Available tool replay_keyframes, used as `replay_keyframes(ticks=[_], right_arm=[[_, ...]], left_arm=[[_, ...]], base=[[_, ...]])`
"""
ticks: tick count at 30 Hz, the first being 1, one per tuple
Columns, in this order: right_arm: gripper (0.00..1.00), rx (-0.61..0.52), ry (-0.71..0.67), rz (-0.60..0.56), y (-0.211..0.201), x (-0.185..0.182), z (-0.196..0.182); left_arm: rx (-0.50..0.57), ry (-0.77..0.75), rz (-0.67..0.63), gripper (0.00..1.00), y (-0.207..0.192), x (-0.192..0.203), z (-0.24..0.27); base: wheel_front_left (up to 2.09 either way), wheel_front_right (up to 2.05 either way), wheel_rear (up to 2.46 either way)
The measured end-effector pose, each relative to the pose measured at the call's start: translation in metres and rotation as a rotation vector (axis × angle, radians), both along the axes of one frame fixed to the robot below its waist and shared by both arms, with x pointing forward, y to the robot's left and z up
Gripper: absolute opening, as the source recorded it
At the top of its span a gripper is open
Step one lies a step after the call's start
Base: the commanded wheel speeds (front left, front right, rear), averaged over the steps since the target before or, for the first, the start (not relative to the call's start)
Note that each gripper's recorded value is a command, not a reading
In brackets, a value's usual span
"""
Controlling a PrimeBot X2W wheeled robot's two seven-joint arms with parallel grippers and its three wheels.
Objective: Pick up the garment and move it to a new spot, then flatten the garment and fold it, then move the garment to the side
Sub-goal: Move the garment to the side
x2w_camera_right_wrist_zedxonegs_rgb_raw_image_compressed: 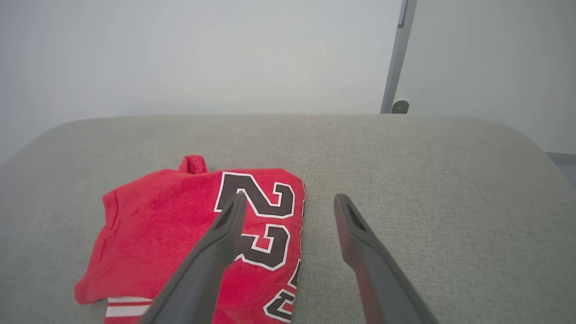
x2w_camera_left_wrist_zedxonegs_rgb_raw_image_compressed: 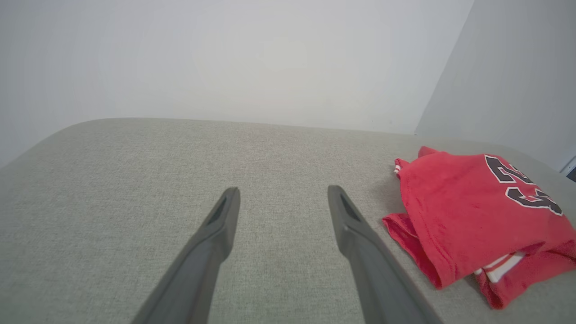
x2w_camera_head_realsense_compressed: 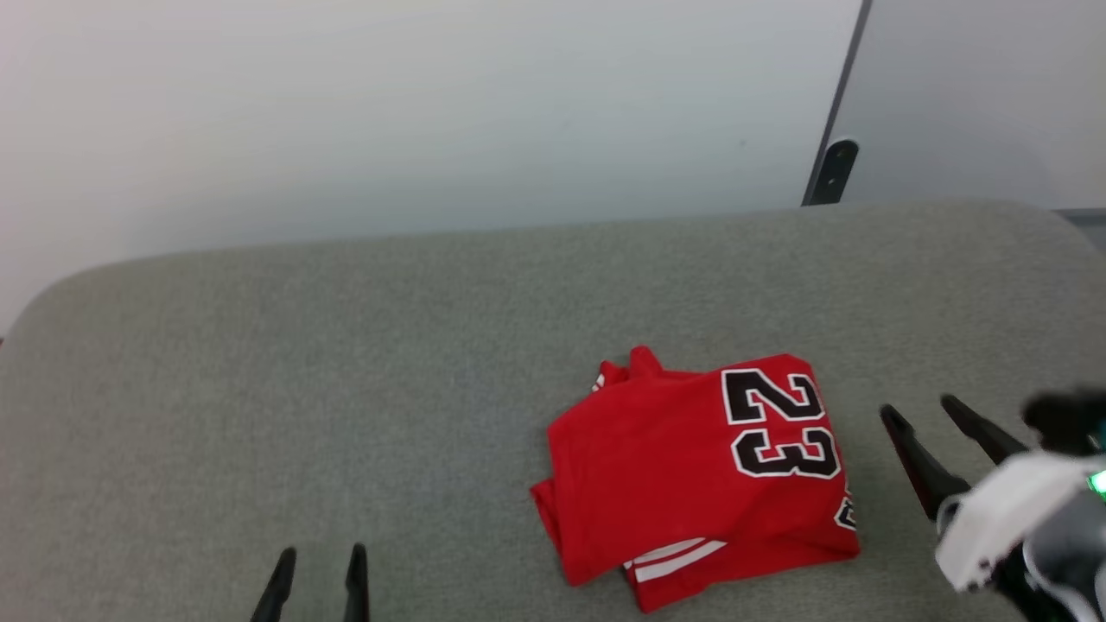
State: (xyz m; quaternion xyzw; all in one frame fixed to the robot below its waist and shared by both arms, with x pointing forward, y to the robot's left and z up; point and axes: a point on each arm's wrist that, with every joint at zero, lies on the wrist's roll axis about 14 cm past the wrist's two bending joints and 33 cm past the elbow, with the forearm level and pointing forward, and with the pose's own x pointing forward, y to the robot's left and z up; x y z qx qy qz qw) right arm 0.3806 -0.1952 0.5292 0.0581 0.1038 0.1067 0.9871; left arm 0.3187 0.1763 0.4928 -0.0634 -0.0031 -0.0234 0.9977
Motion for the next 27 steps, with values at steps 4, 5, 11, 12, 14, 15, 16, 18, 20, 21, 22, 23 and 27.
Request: replay_keyframes(ticks=[4,5,11,12,14,15,16,18,20,21,22,23,27], right_arm=[[1.00,-0.093,0.150,0.068,0.007,0.022,-0.019],[1.00,-0.122,0.202,0.084,0.007,0.026,-0.027],[1.00,-0.200,0.485,0.159,0.012,0.038,-0.071],[1.00,-0.211,0.532,0.166,0.012,0.038,-0.078],[1.00,-0.210,0.618,0.179,0.012,0.036,-0.094],[1.00,-0.212,0.645,0.186,0.014,0.037,-0.099],[1.00,-0.212,0.669,0.193,0.015,0.038,-0.104],[1.00,-0.211,0.712,0.209,0.020,0.039,-0.114],[1.00,-0.218,0.744,0.220,0.022,0.040,-0.124],[1.00,-0.220,0.760,0.221,0.023,0.042,-0.129],[1.00,-0.226,0.772,0.224,0.023,0.044,-0.133],[1.00,-0.231,0.784,0.227,0.023,0.045,-0.137],[1.00,-0.245,0.828,0.240,0.026,0.051,-0.152]], left_arm=[[-0.008,-0.001,0.001,1.00,-0.002,0.010,-0.001],[-0.010,-0.001,0.002,1.00,-0.002,0.013,-0.002],[-0.013,0.009,0.018,1.00,0.002,0.023,-0.008],[-0.013,0.012,0.019,1.00,0.003,0.024,-0.009],[-0.014,0.015,0.022,1.00,0.003,0.027,-0.011],[-0.015,0.016,0.021,1.00,0.003,0.028,-0.011],[-0.015,0.019,0.021,1.00,0.003,0.030,-0.012],[-0.017,0.023,0.025,1.00,0.004,0.032,-0.015],[-0.018,0.033,0.029,1.00,0.005,0.033,-0.018],[-0.019,0.037,0.030,1.00,0.005,0.035,-0.020],[-0.021,0.040,0.030,1.00,0.004,0.037,-0.021],[-0.023,0.043,0.032,1.00,0.004,0.038,-0.022],[-0.025,0.059,0.041,1.00,0.005,0.043,-0.028]], base=[[0.00,0.00,0.00],[0.00,0.00,0.00],[0.00,0.00,0.00],[0.00,0.00,0.00],[0.00,0.00,0.00],[0.00,0.00,0.00],[0.00,0.00,0.00],[0.00,0.00,0.00],[0.00,0.00,0.00],[0.00,0.00,0.00],[0.00,0.00,0.00],[0.00,0.00,0.00],[0.00,0.00,0.00]])
